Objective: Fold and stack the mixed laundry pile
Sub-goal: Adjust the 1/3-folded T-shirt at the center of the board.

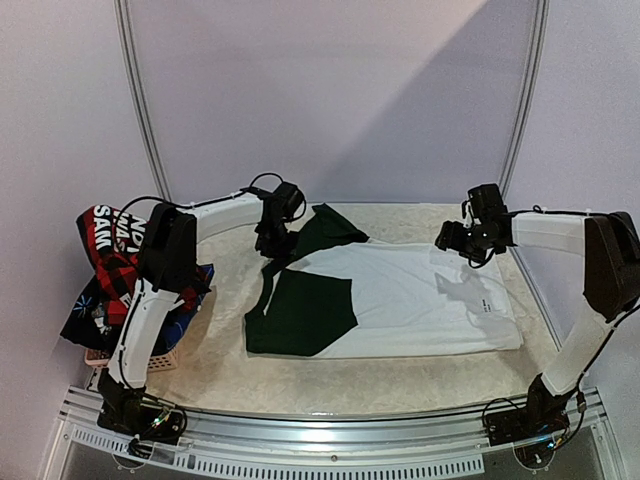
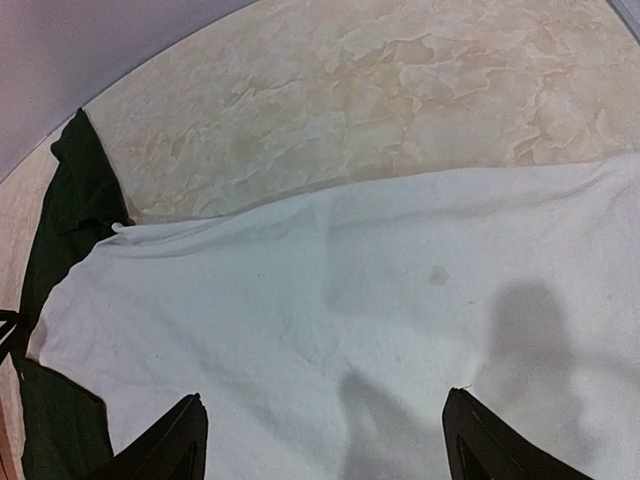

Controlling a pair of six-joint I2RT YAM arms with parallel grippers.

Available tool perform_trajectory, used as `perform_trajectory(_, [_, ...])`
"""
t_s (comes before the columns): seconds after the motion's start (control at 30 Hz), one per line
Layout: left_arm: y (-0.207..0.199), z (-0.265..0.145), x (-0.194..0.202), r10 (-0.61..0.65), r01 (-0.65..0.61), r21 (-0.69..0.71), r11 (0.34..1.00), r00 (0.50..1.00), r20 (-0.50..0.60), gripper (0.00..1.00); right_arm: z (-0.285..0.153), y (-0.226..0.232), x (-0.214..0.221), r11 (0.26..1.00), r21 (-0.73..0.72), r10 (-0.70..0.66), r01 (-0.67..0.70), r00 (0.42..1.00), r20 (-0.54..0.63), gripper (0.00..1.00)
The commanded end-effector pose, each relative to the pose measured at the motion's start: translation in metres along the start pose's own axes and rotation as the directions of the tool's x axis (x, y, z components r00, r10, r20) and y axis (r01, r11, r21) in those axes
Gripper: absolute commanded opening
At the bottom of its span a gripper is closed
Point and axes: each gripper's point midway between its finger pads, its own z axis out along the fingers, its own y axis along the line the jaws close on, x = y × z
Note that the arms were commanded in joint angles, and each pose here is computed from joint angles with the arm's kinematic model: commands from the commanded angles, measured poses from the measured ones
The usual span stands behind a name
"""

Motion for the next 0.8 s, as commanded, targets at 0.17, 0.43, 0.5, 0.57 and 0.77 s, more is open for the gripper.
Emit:
perform_trajectory(0.17, [-0.017,-0.025,0.038,0.074,-0.074,-0.062,0.995,0.997,-0.011,0.36,0.014,-0.018,0.033,0.997,0.077,0.017,-0.013,0.998,-0.054,0.61])
perform_trajectory(0.43, [-0.01,-0.04,0.069,0.107,-0.107,-0.155,0.982,0.994,-0.011,0.34,0.028,-0.042,0.077,0.987,0.156,0.067,-0.044,0.987,-0.144,0.39])
perform_trajectory(0.5, [-0.009,-0.041,0.078,0.109,-0.11,-0.158,0.981,0.994,-0.016,0.34,0.029,-0.047,0.09,0.984,0.171,0.086,-0.058,0.983,-0.163,0.38])
perform_trajectory(0.57, [-0.007,-0.04,0.087,0.108,-0.11,-0.161,0.981,0.994,-0.02,0.34,0.031,-0.052,0.103,0.98,0.184,0.105,-0.07,0.977,-0.187,0.36])
perform_trajectory(0.77, [-0.001,-0.04,0.114,0.104,-0.107,-0.167,0.98,0.994,-0.029,0.32,0.03,-0.062,0.139,0.973,0.215,0.135,-0.081,0.959,-0.247,0.32])
